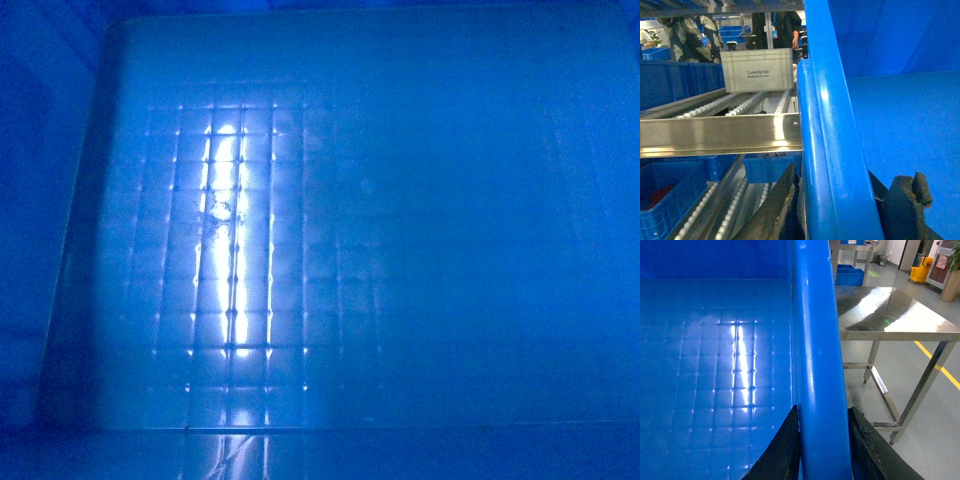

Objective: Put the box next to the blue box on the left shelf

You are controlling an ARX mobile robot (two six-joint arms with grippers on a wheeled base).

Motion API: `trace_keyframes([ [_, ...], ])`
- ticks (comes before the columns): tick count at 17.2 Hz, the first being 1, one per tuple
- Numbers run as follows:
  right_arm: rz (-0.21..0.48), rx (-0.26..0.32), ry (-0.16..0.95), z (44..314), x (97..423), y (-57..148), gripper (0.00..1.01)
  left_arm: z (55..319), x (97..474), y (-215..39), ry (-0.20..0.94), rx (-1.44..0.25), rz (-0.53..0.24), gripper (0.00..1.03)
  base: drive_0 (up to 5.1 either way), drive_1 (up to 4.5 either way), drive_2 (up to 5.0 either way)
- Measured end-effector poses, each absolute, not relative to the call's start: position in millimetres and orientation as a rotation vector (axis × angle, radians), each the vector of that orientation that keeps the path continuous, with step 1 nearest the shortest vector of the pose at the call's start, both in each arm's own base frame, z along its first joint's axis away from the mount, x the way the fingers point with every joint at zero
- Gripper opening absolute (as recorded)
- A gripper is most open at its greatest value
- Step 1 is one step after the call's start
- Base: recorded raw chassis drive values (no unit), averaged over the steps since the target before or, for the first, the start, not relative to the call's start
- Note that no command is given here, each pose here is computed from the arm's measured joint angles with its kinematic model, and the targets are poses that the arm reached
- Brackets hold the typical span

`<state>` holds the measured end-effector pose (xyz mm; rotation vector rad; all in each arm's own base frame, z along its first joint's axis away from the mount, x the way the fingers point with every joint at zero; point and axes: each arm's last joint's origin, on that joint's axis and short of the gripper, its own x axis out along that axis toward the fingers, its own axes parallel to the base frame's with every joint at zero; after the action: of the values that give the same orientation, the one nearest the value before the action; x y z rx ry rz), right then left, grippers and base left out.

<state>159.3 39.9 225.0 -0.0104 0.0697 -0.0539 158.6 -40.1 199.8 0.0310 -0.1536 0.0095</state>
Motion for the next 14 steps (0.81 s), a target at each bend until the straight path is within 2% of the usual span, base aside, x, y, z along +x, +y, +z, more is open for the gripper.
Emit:
trace_keyframes([
  [14, -0.054, -0.011, 0.069, 225.0, 159.2, 39.9, 0.21, 199.7, 158.6, -40.1, -0.153, 0.032, 0.009, 0.31, -4.9, 2.53, 2.5],
])
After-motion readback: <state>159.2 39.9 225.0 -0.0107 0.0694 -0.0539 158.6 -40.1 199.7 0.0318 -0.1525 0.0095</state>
